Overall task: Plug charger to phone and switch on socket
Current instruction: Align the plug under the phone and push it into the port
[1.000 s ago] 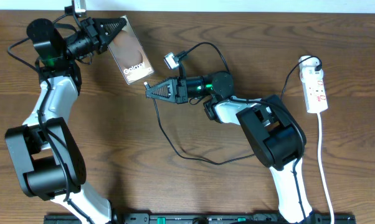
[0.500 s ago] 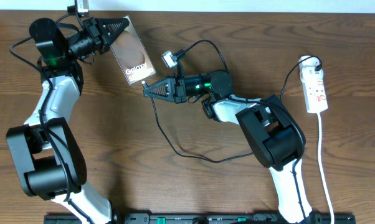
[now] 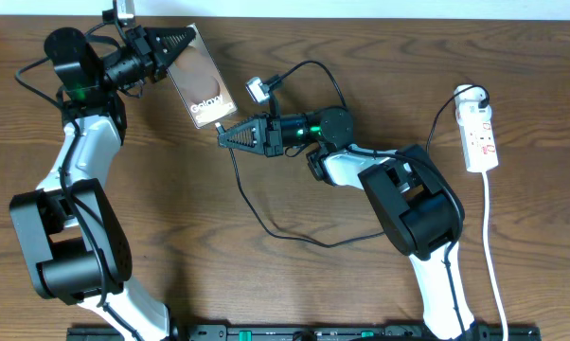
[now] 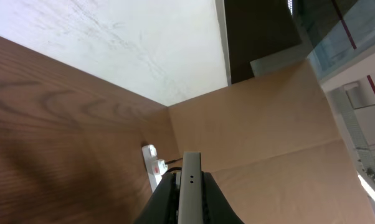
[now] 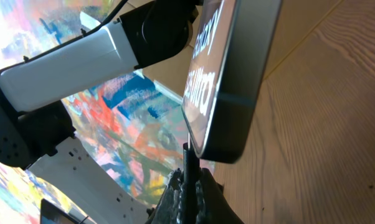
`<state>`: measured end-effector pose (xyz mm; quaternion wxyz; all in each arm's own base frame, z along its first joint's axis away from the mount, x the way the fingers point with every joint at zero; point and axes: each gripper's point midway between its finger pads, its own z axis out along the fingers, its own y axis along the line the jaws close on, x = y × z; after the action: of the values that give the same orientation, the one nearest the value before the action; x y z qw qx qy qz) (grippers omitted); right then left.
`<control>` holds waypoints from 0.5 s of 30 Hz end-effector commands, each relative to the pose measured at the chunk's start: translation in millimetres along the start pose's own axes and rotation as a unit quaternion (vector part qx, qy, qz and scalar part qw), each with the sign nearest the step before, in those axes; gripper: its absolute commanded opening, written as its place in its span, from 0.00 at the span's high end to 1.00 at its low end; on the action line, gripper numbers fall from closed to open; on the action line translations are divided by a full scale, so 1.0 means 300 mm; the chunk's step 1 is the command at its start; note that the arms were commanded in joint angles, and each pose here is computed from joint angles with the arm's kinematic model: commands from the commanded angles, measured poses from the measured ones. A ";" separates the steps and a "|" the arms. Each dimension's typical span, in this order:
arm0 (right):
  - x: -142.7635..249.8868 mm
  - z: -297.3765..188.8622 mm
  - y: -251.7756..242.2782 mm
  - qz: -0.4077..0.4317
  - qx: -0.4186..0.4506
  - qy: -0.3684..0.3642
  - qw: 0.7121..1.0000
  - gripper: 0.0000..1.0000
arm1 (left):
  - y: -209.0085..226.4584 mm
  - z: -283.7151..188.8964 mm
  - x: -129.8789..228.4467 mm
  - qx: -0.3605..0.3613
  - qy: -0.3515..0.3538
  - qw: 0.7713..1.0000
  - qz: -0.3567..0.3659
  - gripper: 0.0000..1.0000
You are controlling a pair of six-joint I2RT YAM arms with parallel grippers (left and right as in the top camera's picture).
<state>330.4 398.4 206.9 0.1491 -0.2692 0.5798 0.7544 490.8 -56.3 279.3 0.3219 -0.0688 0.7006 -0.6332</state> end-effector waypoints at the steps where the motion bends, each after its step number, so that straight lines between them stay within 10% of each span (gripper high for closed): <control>1: -0.030 0.013 0.040 -0.026 -0.012 -0.012 1.000 0.99 | -0.030 -0.001 -0.003 0.006 0.001 1.000 0.001 0.92; 15: -0.043 0.013 0.039 -0.019 -0.011 -0.023 1.000 0.99 | -0.033 -0.001 0.008 0.009 0.010 1.000 0.002 0.93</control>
<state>332.8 398.7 208.2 0.1469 -0.2579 0.5818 0.7573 490.7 -56.4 279.3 0.3216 -0.0686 0.7006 -0.6333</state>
